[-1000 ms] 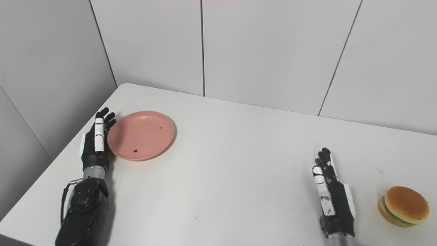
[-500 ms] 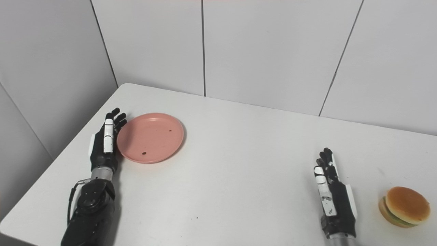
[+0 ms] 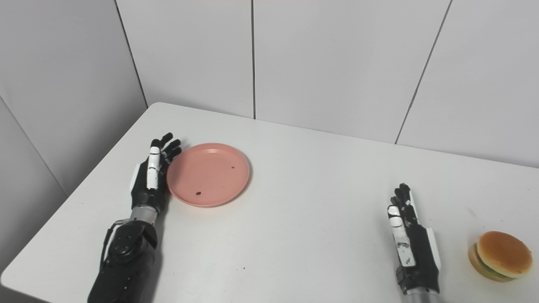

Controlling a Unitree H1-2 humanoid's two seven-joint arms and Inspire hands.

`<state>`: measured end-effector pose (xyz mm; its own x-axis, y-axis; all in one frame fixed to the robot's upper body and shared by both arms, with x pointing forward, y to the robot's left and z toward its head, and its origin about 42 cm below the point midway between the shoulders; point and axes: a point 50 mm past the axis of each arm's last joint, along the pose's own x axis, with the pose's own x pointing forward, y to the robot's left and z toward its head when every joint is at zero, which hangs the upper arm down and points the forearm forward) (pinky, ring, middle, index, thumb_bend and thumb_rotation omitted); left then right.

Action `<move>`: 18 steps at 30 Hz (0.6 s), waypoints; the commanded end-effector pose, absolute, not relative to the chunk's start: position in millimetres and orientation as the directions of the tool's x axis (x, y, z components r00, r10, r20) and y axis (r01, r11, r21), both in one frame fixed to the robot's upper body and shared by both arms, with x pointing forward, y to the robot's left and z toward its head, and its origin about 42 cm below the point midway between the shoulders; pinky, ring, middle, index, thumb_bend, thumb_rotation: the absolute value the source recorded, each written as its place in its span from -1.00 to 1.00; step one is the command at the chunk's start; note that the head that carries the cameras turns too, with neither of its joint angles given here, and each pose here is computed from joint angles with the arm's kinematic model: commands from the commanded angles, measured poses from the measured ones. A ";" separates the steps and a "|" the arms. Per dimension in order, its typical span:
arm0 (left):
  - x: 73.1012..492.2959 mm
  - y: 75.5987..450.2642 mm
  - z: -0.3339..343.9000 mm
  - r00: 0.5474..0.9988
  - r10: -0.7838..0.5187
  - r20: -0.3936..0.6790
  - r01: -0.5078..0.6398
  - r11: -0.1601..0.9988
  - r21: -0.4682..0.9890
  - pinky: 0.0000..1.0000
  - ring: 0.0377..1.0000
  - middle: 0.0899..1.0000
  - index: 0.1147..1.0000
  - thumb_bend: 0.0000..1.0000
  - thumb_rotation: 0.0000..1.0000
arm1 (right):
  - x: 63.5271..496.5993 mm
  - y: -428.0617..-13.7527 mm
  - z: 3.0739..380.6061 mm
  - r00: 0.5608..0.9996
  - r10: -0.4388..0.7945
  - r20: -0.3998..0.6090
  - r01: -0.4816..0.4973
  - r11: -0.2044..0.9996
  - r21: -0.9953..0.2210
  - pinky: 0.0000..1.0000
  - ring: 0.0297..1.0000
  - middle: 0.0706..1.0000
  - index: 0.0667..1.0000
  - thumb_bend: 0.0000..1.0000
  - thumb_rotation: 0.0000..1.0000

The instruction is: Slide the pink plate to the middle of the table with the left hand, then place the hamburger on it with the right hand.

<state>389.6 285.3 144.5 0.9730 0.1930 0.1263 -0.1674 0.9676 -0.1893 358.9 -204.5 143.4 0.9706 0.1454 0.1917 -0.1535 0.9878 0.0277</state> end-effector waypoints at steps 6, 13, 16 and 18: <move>390.4 273.3 141.0 0.986 0.146 0.078 -0.133 0.980 -0.150 0.68 0.68 0.60 0.56 0.09 1.00 | 349.4 -202.6 130.9 0.980 0.131 0.151 -0.135 0.991 0.021 1.00 1.00 1.00 1.00 0.03 0.73; 391.1 252.5 136.4 0.995 0.078 0.059 -0.068 0.985 -0.158 0.79 0.72 0.65 0.59 0.11 1.00 | 349.7 -200.3 131.2 0.979 0.136 0.153 -0.141 0.990 0.022 1.00 1.00 1.00 1.00 0.02 0.76; 391.1 245.6 133.4 0.997 0.043 0.056 -0.034 0.988 -0.153 0.81 0.73 0.66 0.61 0.12 1.00 | 350.0 -198.8 131.7 0.977 0.135 0.167 -0.141 0.990 0.026 1.00 1.00 1.00 1.00 -0.01 0.72; 390.1 239.1 130.5 0.998 0.013 0.061 -0.005 0.991 -0.136 0.81 0.74 0.67 0.63 0.11 1.00 | 350.2 -197.3 132.0 0.976 0.135 0.171 -0.142 0.990 0.026 1.00 0.99 1.00 1.00 -0.01 0.71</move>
